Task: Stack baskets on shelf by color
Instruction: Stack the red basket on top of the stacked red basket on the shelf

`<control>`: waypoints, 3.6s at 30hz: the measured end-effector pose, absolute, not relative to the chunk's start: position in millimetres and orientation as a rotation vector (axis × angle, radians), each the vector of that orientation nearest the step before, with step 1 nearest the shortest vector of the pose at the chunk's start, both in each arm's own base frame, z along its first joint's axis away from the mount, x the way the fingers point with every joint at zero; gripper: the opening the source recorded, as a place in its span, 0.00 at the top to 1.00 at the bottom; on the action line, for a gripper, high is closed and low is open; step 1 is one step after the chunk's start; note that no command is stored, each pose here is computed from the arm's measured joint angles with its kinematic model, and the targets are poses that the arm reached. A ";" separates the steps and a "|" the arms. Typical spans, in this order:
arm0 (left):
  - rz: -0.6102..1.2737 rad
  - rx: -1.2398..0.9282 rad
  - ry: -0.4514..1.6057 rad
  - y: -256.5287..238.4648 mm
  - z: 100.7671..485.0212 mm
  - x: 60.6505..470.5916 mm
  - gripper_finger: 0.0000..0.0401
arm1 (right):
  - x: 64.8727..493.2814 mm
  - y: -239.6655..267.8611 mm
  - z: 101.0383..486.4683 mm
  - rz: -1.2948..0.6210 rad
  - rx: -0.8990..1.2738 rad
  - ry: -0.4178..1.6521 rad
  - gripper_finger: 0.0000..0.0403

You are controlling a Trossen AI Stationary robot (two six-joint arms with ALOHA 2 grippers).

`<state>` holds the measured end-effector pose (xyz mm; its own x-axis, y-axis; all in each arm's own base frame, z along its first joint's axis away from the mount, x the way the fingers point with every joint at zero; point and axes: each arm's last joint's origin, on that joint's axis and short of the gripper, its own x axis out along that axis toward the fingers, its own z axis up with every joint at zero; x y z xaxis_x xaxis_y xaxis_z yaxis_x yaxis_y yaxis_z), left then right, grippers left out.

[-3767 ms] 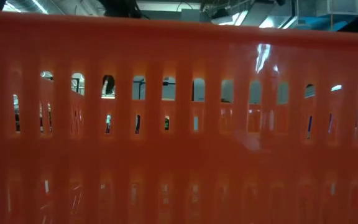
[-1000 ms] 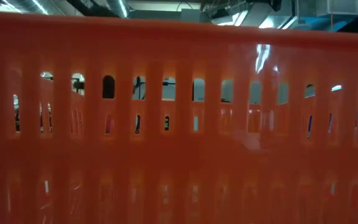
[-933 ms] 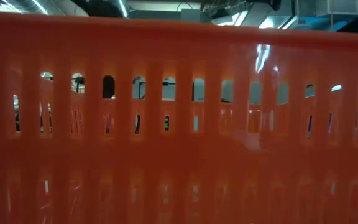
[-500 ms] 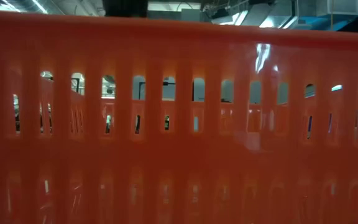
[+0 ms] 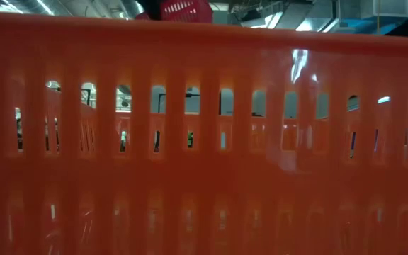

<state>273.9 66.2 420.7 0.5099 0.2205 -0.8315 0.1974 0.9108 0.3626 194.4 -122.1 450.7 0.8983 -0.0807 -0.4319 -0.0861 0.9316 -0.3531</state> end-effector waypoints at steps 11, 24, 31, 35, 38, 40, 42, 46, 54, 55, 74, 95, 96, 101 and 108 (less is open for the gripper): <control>-0.103 0.406 1.001 68.9 420.6 273.4 1.00 | 244.1 -89.9 439.2 0.223 -0.460 0.412 0.73; -0.249 0.323 1.021 65.9 410.5 279.5 1.00 | 308.1 -73.0 412.4 0.261 -0.586 0.407 0.72; -0.252 0.387 1.325 58.3 387.1 280.0 1.00 | 309.1 -66.9 409.1 0.332 -0.558 0.409 0.72; -0.236 0.609 1.405 51.2 379.2 290.2 1.00 | 313.5 -66.6 401.1 0.391 -0.518 0.431 0.72; -0.317 0.638 1.406 48.4 377.0 293.4 1.00 | 320.6 -67.8 392.4 0.406 -0.504 0.461 0.72; -0.309 0.627 1.405 50.5 373.5 297.8 1.00 | 327.3 -67.8 385.3 0.419 -0.497 0.478 0.72; -0.318 0.618 1.419 51.3 371.3 298.9 1.00 | 335.4 -67.8 376.3 0.433 -0.495 0.501 0.72; -0.320 0.572 1.414 56.5 369.3 300.2 1.00 | 348.1 -65.1 361.7 0.466 -0.579 0.530 0.72; -0.304 0.492 1.419 66.7 366.5 300.1 1.00 | 368.9 -60.8 344.8 0.429 -0.655 0.557 0.72; -0.303 0.490 1.420 66.7 366.5 300.1 1.00 | 371.2 -60.8 343.0 0.424 -0.658 0.558 0.72; -0.324 0.409 1.380 64.4 367.1 301.2 1.00 | 394.2 -60.5 309.4 0.424 -0.704 0.647 0.72; -0.202 0.484 1.423 68.4 368.3 301.3 0.97 | 401.8 -58.3 301.7 0.403 -0.691 0.652 0.99; -0.196 0.486 1.423 68.5 368.3 301.5 0.96 | 402.0 -58.1 301.9 0.398 -0.676 0.652 0.99; -0.131 0.503 1.383 71.1 369.6 306.5 0.86 | 402.1 -58.2 302.0 0.395 -0.664 0.651 1.00; -0.067 0.497 1.307 71.6 371.5 314.6 0.79 | 399.9 -58.1 302.0 0.393 -0.638 0.671 1.00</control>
<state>314.6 71.6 371.5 0.2747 0.2282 -0.9341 0.3225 0.8933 0.3131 399.9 -58.1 302.0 0.7223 0.1335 -0.6786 -0.5265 0.7424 -0.4143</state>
